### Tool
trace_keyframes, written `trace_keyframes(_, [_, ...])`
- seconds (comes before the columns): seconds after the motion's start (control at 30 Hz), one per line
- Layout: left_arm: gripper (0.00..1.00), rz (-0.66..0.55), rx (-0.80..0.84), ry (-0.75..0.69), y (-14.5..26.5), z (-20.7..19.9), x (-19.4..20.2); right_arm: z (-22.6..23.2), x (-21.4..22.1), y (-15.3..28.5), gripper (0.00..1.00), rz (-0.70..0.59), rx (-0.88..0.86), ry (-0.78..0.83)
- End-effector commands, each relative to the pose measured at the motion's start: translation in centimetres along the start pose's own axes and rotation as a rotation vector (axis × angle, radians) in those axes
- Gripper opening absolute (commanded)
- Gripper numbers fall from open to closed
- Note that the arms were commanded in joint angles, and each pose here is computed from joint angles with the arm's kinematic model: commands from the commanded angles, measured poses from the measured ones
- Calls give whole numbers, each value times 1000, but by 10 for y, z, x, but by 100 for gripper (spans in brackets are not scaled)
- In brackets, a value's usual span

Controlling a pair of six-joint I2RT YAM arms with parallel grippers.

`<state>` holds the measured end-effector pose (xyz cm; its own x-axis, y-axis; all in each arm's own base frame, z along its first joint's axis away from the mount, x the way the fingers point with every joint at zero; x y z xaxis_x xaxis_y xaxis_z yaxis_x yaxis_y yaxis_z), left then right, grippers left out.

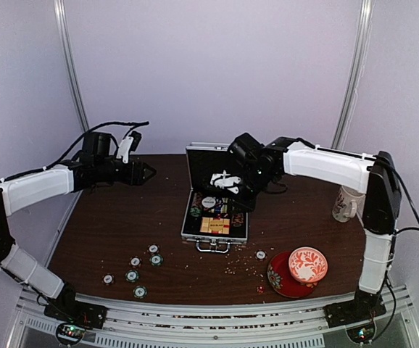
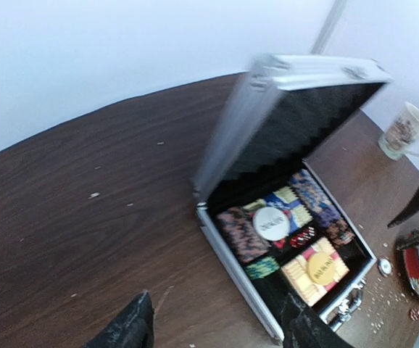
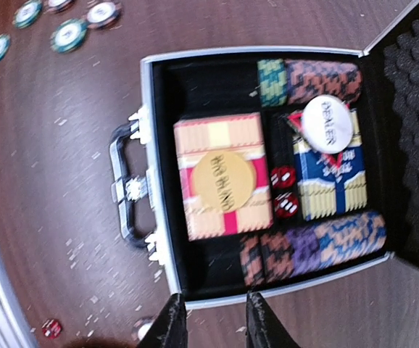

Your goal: Pack up texas hold em set

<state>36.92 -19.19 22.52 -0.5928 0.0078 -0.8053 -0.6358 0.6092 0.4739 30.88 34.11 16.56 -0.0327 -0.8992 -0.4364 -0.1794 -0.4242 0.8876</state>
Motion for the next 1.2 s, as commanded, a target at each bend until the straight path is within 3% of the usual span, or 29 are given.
trace_keyframes(0.0, [62,-30,124,-258,2,-86,-4,36,21,22,30,6,-65,41])
trace_keyframes(0.1, [70,-4,143,-382,2,-129,3,55,40,34,31,20,-80,61])
trace_keyframes(0.13, [94,-3,169,-410,3,-142,3,61,46,36,31,25,-85,68])
trace_keyframes(0.17, [97,-7,185,-420,5,-150,1,66,52,36,31,32,-92,71])
trace_keyframes(0.23, [98,-19,199,-424,5,-157,-6,74,61,35,32,41,-102,87])
trace_keyframes(0.37, [98,-50,44,-451,-10,-134,-12,95,76,30,36,58,-155,136])
trace_keyframes(0.73, [98,-117,-1,-436,-14,-110,5,159,104,-2,39,196,-177,377])
trace_keyframes(0.9, [98,-118,-18,-425,-13,-107,5,189,100,-8,38,202,-211,470])
trace_keyframes(1.03, [98,-54,-150,-355,-26,-87,6,200,101,-18,38,235,-185,516])
trace_keyframes(1.17, [98,-44,-104,-346,-27,-95,3,201,104,-23,36,257,-153,526])
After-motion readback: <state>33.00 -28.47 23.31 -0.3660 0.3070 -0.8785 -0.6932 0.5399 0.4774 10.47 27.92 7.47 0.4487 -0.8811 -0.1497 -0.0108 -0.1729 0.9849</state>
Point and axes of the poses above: each gripper's point midway between its finger pads, its own y axis back along the fingers, its own z axis along the line the jaws close on, x = y × z, the point moved 3 cm from there along y, back along the fingers, and after that the axes turned 8 degrees about y, right-handed, at the moved point
